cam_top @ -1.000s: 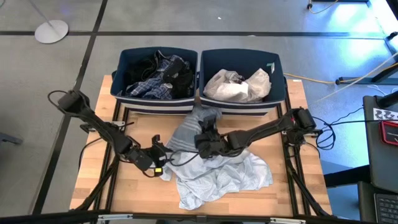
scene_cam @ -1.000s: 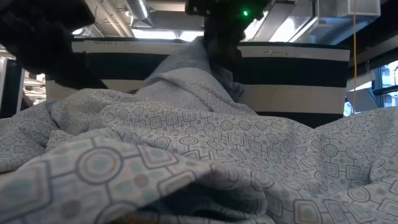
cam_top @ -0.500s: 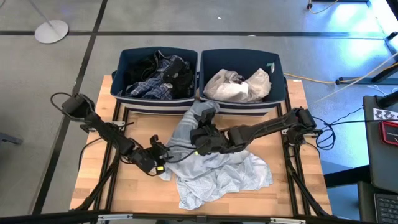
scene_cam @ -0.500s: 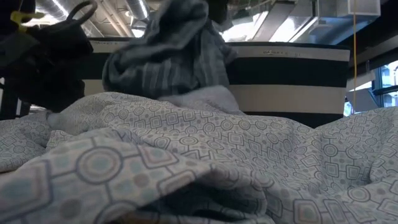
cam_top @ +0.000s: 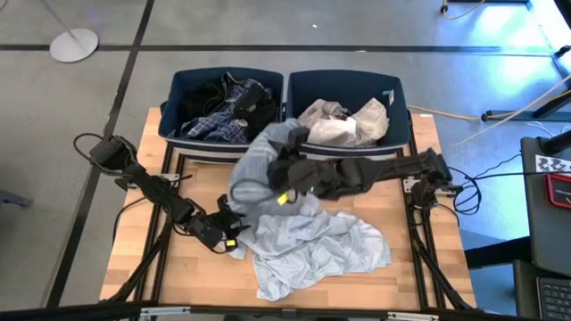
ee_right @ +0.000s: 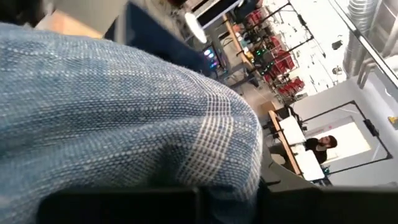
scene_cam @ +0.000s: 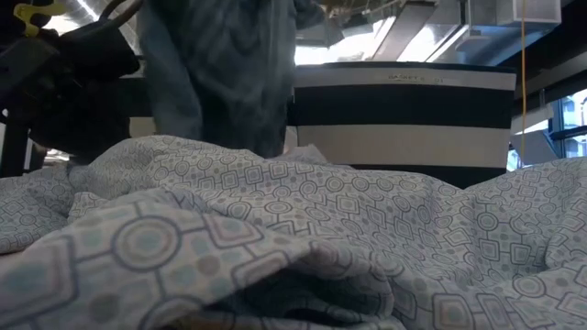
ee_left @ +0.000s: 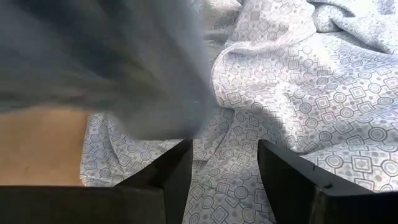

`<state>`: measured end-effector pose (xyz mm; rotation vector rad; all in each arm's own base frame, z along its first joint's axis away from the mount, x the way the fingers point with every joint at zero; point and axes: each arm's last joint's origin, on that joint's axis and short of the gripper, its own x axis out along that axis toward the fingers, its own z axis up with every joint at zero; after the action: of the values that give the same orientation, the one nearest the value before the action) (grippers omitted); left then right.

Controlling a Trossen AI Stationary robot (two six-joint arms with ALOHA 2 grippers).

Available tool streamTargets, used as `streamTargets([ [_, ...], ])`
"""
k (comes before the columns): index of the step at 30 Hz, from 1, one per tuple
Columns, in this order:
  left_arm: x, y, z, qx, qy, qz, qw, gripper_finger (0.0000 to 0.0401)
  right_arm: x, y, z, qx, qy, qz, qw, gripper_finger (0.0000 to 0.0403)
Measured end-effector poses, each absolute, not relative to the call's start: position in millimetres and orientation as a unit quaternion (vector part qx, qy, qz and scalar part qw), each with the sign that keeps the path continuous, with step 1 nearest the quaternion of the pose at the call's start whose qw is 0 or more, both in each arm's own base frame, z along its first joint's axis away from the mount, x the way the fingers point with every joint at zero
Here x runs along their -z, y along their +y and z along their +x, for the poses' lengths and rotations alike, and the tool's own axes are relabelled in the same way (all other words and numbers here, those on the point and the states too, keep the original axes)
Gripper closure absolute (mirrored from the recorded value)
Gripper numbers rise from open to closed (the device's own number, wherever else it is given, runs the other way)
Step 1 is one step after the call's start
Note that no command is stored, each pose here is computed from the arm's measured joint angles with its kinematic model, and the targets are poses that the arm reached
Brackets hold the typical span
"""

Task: Sort clothes
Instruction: Put the gray long sleeve shirt into the left blue laundry bin

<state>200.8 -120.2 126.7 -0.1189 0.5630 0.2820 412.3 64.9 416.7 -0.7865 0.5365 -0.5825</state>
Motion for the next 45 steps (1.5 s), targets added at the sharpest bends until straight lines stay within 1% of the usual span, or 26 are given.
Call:
streamTargets([
  [5, -126.6, -120.0, 200.7, -0.140, 0.276, -0.056, 0.949, 0.0231, -445.1, 36.3, 411.5, 0.265, 0.214, -0.340, 0.877, 0.0360],
  [9, -126.7, -119.9, 200.6, -0.143, 0.275, -0.056, 0.949, 0.0231, -466.8, 13.3, 411.0, 0.254, 0.153, -0.299, 0.907, 0.0361],
  [16, -127.0, -119.3, 200.7, -0.151, 0.270, -0.052, 0.950, 0.0231, -499.2, -27.8, 404.6, 0.295, 0.053, -0.258, 0.918, 0.0361],
  [21, -127.0, -119.3, 200.6, -0.151, 0.270, -0.052, 0.950, 0.0231, -511.5, -47.1, 402.3, 0.305, -0.013, -0.241, 0.921, 0.0361],
  [24, -127.0, -119.2, 200.6, -0.151, 0.270, -0.052, 0.950, 0.0231, -516.4, -56.9, 400.1, 0.317, -0.038, -0.236, 0.918, 0.0361],
  [28, -127.0, -119.2, 200.6, -0.151, 0.270, -0.052, 0.950, 0.0231, -517.6, -72.9, 397.5, 0.335, -0.047, -0.223, 0.914, 0.0361],
  [34, -127.4, -118.6, 200.6, -0.156, 0.266, -0.031, 0.951, 0.0231, -513.2, -94.7, 397.6, 0.328, -0.059, -0.186, 0.924, 0.0361],
  [45, -127.7, -118.3, 200.7, -0.162, 0.261, -0.030, 0.951, 0.0231, -454.8, -132.0, 413.4, 0.335, 0.016, -0.146, 0.931, 0.0361],
])
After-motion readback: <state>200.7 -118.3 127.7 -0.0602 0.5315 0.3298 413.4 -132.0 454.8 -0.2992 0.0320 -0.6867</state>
